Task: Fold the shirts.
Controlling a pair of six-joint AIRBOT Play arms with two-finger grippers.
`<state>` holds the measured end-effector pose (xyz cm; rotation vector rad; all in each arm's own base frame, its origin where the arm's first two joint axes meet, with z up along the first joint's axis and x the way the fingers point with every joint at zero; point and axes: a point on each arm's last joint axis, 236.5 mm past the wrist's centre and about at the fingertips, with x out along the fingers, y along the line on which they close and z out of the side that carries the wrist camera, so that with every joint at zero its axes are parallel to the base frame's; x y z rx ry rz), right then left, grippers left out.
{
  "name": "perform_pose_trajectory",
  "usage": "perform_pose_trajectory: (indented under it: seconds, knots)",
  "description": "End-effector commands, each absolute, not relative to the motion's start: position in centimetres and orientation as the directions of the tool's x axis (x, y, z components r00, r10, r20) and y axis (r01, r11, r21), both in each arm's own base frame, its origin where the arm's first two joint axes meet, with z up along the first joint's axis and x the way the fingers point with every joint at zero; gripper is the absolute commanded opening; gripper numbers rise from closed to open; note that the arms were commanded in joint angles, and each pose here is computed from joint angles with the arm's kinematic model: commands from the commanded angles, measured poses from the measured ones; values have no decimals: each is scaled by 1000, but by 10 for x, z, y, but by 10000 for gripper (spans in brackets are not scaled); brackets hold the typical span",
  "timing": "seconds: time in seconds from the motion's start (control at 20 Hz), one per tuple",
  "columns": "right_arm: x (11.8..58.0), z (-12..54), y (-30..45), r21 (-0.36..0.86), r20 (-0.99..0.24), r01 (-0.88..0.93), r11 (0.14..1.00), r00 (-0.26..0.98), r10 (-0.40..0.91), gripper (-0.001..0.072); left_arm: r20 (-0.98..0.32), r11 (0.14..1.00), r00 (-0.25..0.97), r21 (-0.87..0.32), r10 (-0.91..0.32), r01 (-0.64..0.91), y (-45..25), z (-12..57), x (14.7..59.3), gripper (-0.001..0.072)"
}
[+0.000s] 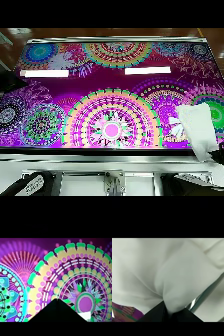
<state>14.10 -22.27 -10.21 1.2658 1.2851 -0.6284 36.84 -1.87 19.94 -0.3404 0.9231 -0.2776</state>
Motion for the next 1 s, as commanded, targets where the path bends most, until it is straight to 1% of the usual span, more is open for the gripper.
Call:
perform_pose_trajectory:
  seconds: [0.0,0.1,0.15,0.2,0.25,0.3,0.35,0.45,0.6,0.65,0.7,0.75,0.8,0.85,0.9,0.95]
  knots:
    - [134,-109,-210,327,-925,915,235,258,280,58,-728,912,574,-401,-376,88,-19,199,369,40]
    - [129,-114,-204,310,-924,928,205,243,295,58,-727,912,574,-401,-375,88,-19,199,369,40]
    - [128,-115,-201,307,-923,931,199,240,302,91,-727,912,574,-401,-375,88,-19,199,369,40]
    - [128,-115,-199,311,-920,926,213,237,312,257,-727,912,574,-401,-375,88,-19,199,369,40]
    - [128,-112,-198,322,-919,912,253,238,313,468,-728,912,574,-401,-376,88,-19,199,369,40]
    - [127,-106,-198,328,-922,899,290,238,305,556,-728,912,573,-402,-376,87,-19,199,369,40]
    - [124,-98,-202,311,-933,900,304,228,280,557,-730,911,570,-403,-377,86,-18,197,370,40]
    - [117,-73,-220,248,-963,920,303,202,176,556,-736,909,560,-408,-380,80,-17,192,373,40]
    - [103,-6,-255,141,-984,948,284,167,-68,556,-747,909,542,-410,-385,80,-15,181,379,40]
    - [106,20,-266,141,-969,951,274,189,-159,556,-746,908,544,-412,-383,74,-14,178,384,40]
    - [117,52,-276,174,-932,943,285,251,-262,555,-742,911,550,-400,-383,95,-15,177,390,39]
    - [135,85,-284,212,-877,921,327,327,-353,555,-741,921,551,-356,-383,161,-21,175,394,38]
    - [162,118,-282,241,-806,876,418,421,-416,555,-756,936,552,-296,-352,191,-26,170,399,37]
    - [192,145,-271,264,-739,810,524,519,-430,554,-780,954,549,-228,-300,197,-32,162,405,37]
    - [226,166,-248,278,-679,715,642,619,-395,553,-807,969,538,-170,-242,181,-38,152,409,38]
    - [255,173,-217,283,-661,618,733,680,-318,553,-841,978,505,-121,-193,172,-50,137,410,38]
